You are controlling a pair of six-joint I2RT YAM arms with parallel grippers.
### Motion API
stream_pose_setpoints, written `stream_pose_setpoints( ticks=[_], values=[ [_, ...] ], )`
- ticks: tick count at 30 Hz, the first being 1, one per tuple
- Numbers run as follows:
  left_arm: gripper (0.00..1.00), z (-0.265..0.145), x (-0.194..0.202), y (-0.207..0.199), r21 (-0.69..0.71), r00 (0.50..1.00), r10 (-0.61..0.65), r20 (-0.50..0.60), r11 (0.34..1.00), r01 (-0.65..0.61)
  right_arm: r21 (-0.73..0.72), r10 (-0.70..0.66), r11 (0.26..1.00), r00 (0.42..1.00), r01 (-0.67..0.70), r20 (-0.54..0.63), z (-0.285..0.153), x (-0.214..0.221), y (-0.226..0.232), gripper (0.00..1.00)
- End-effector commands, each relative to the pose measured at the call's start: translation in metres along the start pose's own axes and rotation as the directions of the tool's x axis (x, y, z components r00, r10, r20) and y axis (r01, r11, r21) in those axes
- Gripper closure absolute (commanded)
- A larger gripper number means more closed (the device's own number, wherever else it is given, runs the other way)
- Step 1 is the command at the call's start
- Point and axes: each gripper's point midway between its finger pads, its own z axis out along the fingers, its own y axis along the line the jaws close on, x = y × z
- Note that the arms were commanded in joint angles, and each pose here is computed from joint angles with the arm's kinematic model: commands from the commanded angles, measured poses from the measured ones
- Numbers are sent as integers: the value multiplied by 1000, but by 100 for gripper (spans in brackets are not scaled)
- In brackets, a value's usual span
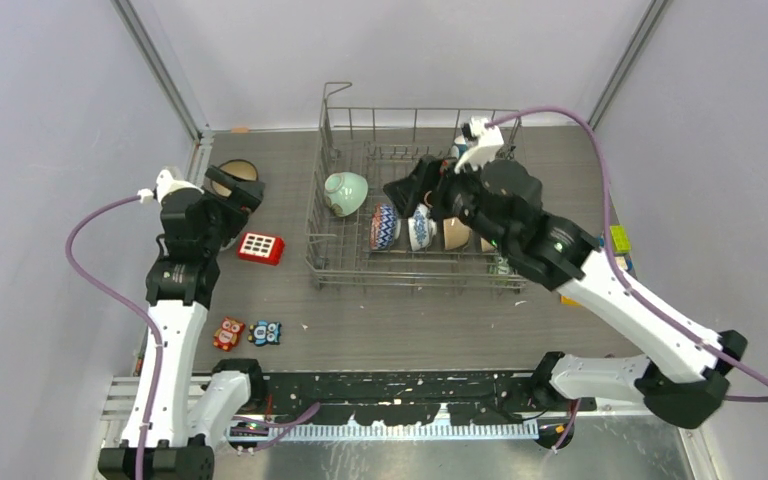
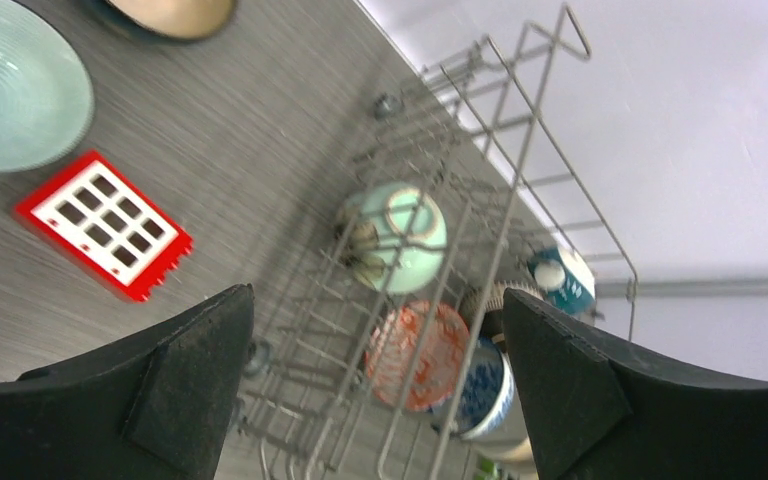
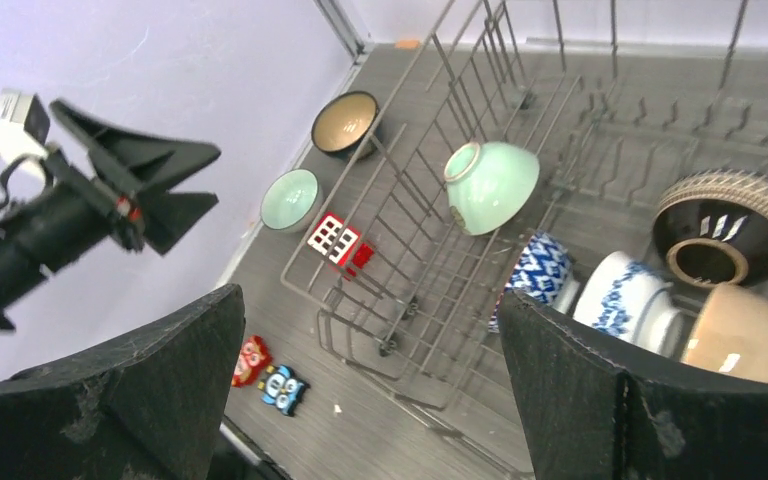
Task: Unload the bowls from the dish rack
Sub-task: Pick up the bowl from the dish rack.
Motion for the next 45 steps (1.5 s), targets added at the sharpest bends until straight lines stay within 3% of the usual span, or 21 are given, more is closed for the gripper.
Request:
stream_pose_setpoints(
  ticks=[1, 5, 7, 12, 23, 34, 45],
  values=[
    [5, -18, 20, -20, 82, 996, 48, -77, 996, -41, -122, 290, 945, 950, -303, -111, 36, -6, 18, 0],
    [6, -25, 43, -16, 98, 985, 44, -164, 995, -28, -6, 496, 862, 845, -507, -200, 92, 6, -15, 0],
    [6, -30, 48, -11, 91, 983, 44, -181, 996, -28, 33, 532, 842, 817, -539, -220, 116, 12, -27, 3],
    [7, -45, 52, 1, 82, 982, 68, -178, 995, -54, 132, 525, 851, 822, -508, -221, 159, 31, -56, 5],
    [8, -49, 65, 10, 95, 971, 112, -212, 991, -94, 203, 496, 868, 810, -453, -312, 227, 74, -99, 12],
    [11, -35, 81, 12, 101, 942, 147, -301, 987, -122, 139, 426, 903, 804, -406, -415, 252, 107, -124, 10],
    [11, -34, 87, 16, 92, 936, 146, -319, 988, -123, 131, 463, 880, 763, -457, -451, 271, 144, -133, 7]
  ],
)
